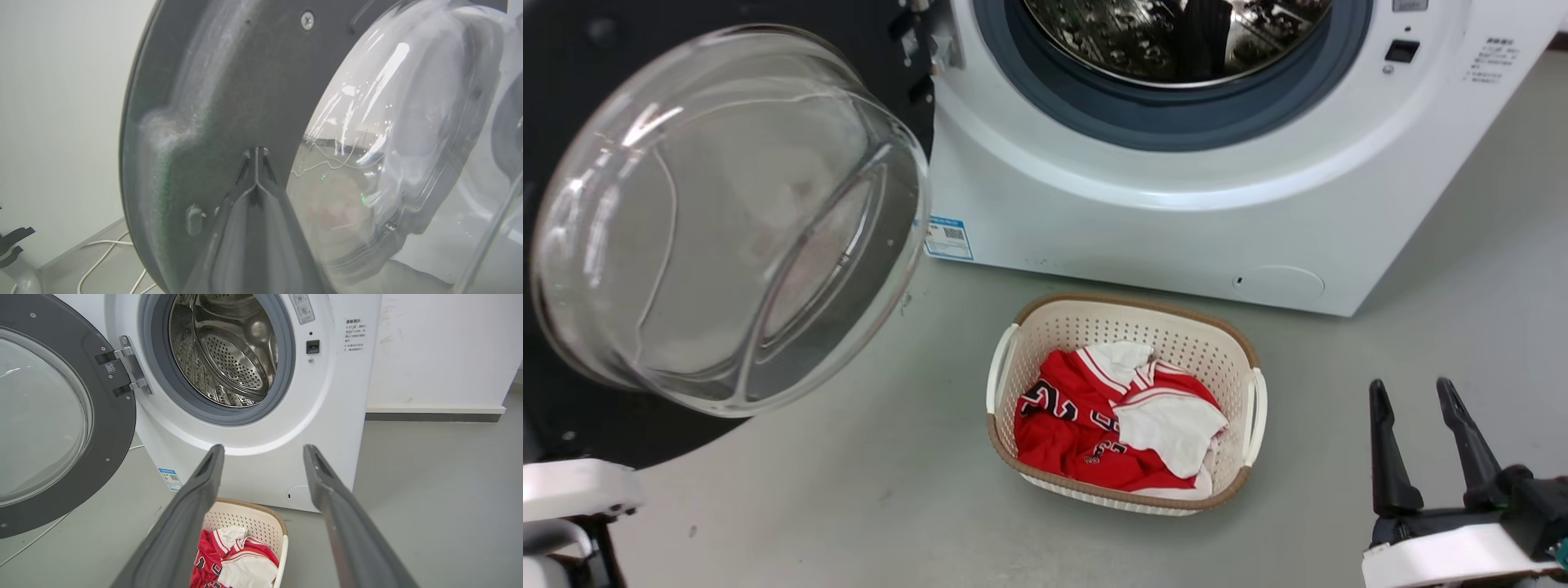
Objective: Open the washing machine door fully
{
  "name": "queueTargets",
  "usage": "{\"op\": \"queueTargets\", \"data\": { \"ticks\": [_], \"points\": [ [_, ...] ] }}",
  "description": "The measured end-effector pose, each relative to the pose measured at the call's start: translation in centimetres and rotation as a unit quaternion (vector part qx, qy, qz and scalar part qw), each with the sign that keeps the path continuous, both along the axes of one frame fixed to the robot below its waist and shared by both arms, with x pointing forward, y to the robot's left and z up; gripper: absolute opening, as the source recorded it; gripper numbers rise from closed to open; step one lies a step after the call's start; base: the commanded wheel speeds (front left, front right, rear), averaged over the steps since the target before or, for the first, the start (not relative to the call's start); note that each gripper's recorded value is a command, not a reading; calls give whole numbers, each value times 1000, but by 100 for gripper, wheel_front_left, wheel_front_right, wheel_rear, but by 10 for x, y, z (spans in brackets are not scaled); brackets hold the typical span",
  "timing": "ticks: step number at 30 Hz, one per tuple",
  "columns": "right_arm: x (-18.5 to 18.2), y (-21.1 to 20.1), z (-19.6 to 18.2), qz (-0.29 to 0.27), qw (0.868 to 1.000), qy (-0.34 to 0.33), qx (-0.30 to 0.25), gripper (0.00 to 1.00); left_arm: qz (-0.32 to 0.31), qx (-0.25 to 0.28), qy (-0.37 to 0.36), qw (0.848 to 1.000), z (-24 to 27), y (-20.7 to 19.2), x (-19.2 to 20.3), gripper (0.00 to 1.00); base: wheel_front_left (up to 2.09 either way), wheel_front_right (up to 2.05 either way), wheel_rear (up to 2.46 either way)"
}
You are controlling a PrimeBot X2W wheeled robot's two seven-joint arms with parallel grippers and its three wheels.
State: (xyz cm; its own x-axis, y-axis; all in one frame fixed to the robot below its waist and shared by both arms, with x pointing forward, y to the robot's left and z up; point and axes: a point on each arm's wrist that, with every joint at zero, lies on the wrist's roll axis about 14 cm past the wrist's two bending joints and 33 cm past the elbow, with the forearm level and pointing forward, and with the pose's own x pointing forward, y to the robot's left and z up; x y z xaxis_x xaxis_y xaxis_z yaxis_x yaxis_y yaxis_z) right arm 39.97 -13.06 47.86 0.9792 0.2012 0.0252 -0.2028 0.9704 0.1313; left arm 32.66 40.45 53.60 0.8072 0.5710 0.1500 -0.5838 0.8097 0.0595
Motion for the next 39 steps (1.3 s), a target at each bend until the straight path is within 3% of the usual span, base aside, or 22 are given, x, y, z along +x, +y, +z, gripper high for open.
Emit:
{"op": "queueTargets", "data": {
  "ticks": [22, 32, 39],
  "points": [
    [14, -15, -16, -22, 1000, 15, -11, 100, 46, -14, 37, 998, -21, 50, 24, 0, 0, 0, 0],
    [9, -18, -4, -27, 1000, 1, -6, 100, 31, -11, 33, 999, -18, 42, 19, 0, 0, 0, 0],
    [-1, -23, 12, -34, 999, -18, -5, 100, -11, 4, 14, 1000, -6, 8, 14, 0, 0, 0, 0]
  ]
}}
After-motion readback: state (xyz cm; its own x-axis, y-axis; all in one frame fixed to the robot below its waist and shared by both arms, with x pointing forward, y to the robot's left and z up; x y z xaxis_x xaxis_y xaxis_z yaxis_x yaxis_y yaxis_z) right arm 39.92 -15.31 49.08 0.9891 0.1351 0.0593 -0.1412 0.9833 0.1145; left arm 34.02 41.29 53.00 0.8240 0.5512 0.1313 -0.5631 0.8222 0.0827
